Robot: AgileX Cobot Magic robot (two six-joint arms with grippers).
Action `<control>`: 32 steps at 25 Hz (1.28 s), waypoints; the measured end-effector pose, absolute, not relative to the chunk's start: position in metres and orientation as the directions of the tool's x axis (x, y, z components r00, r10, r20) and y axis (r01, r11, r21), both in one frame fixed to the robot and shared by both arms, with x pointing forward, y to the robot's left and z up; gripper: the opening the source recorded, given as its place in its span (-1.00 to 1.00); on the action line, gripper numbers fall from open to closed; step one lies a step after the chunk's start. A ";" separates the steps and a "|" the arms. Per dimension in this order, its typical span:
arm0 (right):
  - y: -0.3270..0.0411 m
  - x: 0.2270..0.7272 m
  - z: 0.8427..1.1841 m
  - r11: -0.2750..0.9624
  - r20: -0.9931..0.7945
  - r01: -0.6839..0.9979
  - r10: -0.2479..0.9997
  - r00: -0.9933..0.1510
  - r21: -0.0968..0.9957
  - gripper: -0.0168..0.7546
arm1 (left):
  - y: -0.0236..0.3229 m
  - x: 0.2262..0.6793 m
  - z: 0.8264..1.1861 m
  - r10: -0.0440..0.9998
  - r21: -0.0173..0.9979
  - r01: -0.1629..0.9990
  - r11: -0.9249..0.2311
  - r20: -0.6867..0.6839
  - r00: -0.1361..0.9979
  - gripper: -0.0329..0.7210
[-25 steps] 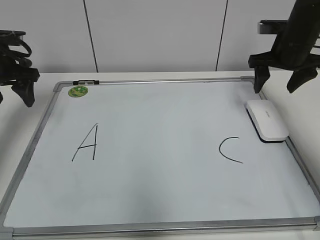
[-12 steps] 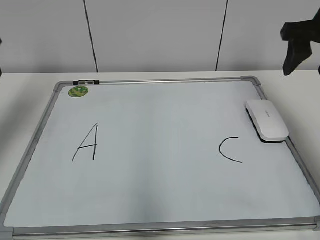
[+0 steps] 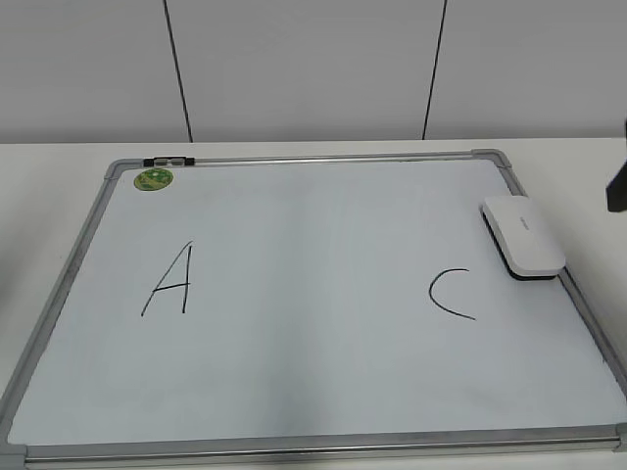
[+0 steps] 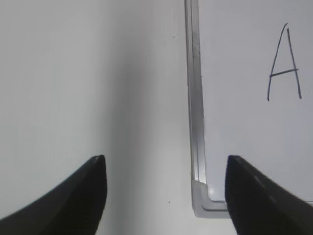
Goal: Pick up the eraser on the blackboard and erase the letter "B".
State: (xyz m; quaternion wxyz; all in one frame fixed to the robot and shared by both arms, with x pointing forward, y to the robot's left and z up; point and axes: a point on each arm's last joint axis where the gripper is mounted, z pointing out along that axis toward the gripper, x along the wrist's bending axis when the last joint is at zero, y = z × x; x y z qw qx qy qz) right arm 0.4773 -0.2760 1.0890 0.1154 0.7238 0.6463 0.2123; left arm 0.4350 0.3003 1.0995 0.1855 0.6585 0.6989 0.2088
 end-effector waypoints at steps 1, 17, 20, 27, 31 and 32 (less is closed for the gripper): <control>-0.277 0.465 1.088 -0.138 0.160 0.880 0.984 0.071 0.455 0.43 | 0.301 0.423 1.099 0.998 0.553 0.832 0.046 0.014 -0.064 0.55; -0.286 0.302 1.064 -0.132 0.184 0.767 0.983 0.018 0.627 0.43 | 0.305 0.267 1.062 0.999 0.743 0.669 -0.008 -0.018 0.032 0.54; -0.288 0.281 1.057 -0.113 0.175 0.725 0.985 -0.011 0.679 0.43 | 0.308 0.246 1.058 0.999 0.798 0.602 0.010 -0.040 0.037 0.54; -0.289 0.256 1.046 -0.047 0.125 0.651 0.989 -0.074 0.757 0.43 | 0.310 0.231 1.055 0.997 0.860 0.510 0.027 -0.060 0.048 0.54; -0.290 0.256 1.046 -0.025 0.106 0.645 0.991 -0.087 0.764 0.43 | 0.310 0.233 1.053 0.997 0.863 0.506 0.022 -0.056 0.053 0.51; -0.290 0.256 1.046 -0.019 0.101 0.645 0.991 -0.091 0.764 0.43 | 0.310 0.233 1.053 0.997 0.864 0.503 0.023 -0.057 0.053 0.50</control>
